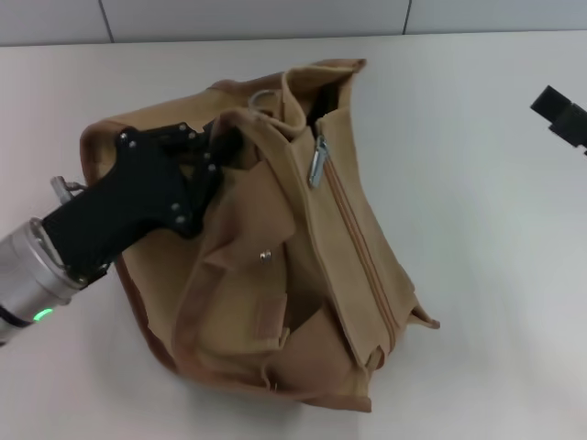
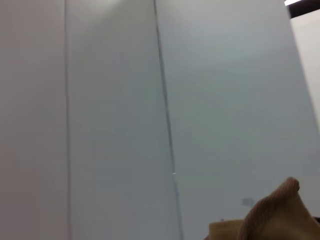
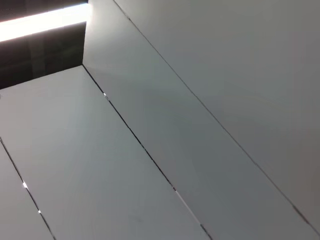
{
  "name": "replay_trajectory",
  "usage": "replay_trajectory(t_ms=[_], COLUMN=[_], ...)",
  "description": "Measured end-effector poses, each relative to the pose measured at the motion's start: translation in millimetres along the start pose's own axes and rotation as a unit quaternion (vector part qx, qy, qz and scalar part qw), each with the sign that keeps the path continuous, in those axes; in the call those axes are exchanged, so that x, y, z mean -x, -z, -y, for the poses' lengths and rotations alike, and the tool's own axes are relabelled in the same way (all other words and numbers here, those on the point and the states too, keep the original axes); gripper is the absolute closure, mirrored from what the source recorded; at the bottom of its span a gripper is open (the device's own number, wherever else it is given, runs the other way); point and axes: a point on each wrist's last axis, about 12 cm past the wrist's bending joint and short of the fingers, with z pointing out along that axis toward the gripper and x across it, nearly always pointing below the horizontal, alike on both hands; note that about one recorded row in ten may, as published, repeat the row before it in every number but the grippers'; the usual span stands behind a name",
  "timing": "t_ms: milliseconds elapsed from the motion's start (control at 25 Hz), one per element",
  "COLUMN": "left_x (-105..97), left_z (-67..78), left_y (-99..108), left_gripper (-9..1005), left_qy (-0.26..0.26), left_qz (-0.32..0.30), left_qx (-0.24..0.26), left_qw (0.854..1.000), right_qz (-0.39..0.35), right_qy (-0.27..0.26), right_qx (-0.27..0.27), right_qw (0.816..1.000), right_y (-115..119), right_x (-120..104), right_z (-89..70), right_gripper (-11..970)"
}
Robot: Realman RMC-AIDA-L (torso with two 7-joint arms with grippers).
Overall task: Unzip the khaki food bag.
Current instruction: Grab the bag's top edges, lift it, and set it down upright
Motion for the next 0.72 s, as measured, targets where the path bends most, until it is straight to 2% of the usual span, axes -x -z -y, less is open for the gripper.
replay_trajectory(t_ms=[120,280,640,720], left_x=[-4,1,25,27], left_z=[1.5,-8.0,-34.3,-36.1], left_y=[-2,-2,24,26], left_gripper=[938,937,937,937], left_qy=[-0.012,-0.032,-0.098,-0.102], left_qz=[0.004,0.024,0.051,0.053], left_qx=[0.026,0.065,0.131,0.135], left_qw=[1.0,0.997,0.985,0.984], right_qz=[-0.014,-0.021,-0.021,-0.022], right_qy=[-0.021,-0.029,-0.034,-0.033], right_qx=[-0.002,-0.005,-0.008,-0.008], right_qw=[1.0,0.999,0.999,0.999], right_y=[3,5,7,7], right_x=[6,9,9,9], right_z=[1.5,2.5,2.3,2.4], right_gripper=[140,140,141,141])
